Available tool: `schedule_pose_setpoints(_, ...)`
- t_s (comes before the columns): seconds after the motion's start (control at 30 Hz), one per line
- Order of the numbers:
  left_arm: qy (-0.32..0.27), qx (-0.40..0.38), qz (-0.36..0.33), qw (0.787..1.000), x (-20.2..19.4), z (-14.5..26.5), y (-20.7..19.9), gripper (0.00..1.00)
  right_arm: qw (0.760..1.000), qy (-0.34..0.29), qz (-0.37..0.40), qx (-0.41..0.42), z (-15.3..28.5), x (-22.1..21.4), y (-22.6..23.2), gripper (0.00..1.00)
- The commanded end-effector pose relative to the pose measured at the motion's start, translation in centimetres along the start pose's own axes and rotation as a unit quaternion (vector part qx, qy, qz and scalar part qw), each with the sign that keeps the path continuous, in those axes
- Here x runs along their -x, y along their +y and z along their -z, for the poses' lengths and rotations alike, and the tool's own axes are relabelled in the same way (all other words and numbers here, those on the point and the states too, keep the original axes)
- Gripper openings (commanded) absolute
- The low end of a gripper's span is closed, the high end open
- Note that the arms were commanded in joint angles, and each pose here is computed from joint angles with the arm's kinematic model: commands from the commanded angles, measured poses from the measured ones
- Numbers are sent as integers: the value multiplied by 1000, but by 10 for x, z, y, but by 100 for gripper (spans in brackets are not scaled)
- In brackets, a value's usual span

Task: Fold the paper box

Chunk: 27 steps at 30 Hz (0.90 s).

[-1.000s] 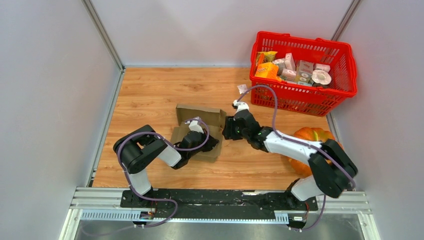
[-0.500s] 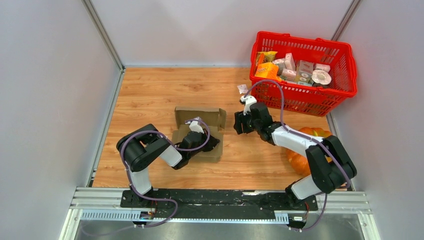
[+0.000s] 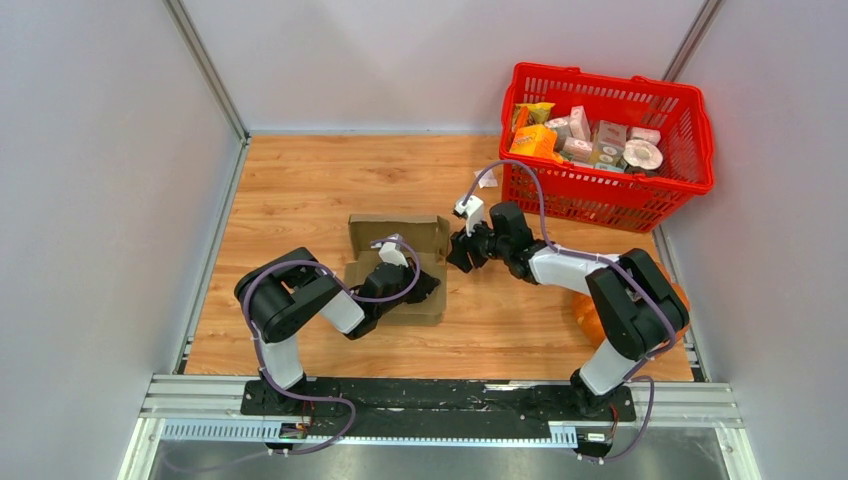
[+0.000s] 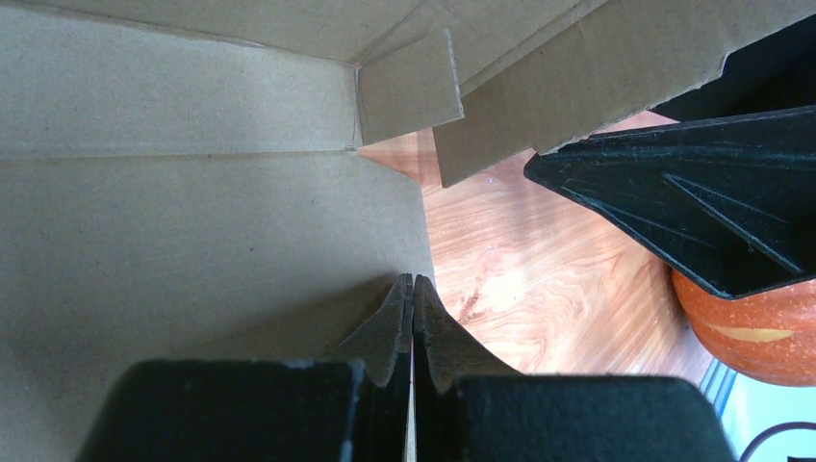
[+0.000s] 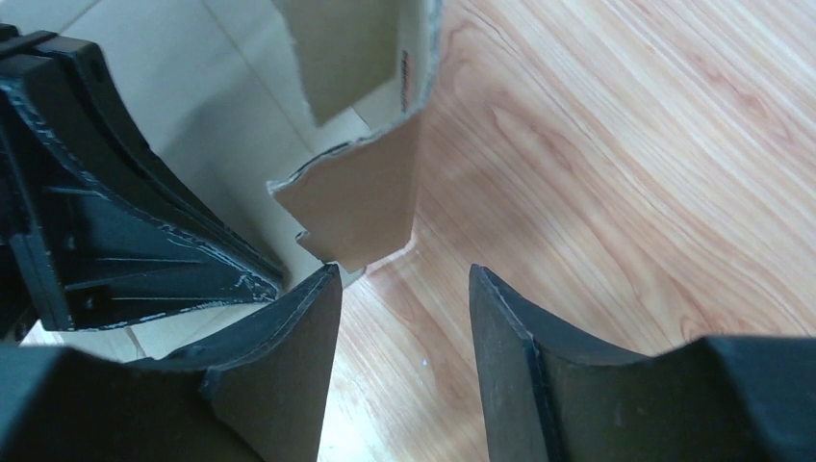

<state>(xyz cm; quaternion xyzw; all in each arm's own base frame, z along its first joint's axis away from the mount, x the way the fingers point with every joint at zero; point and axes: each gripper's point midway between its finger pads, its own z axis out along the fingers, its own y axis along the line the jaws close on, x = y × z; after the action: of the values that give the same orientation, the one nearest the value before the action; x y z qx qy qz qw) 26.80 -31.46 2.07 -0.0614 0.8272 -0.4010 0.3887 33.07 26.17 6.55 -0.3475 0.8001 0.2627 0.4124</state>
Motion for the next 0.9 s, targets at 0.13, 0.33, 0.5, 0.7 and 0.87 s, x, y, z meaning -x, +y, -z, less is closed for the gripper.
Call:
schedule_pose_setpoints(0.13,52,52,-19,997,-30,13,35,0,991,-75,74,79,-10,46,20,45)
schedule_pose_setpoints(0.33,53,55,-22,997,-29,14,36,0,991,-83,73,79,-15,51,22,45)
schedule_pose_setpoints(0.5,52,56,-22,997,-29,16,37,0,991,-87,80,57,-21,57,18,44)
schedule_pose_setpoints(0.7,51,56,-21,997,-29,15,36,0,991,-93,77,61,-27,64,23,35)
schedule_pose_setpoints(0.87,50,53,-22,997,-28,14,34,0,991,-93,79,48,-34,65,30,36)
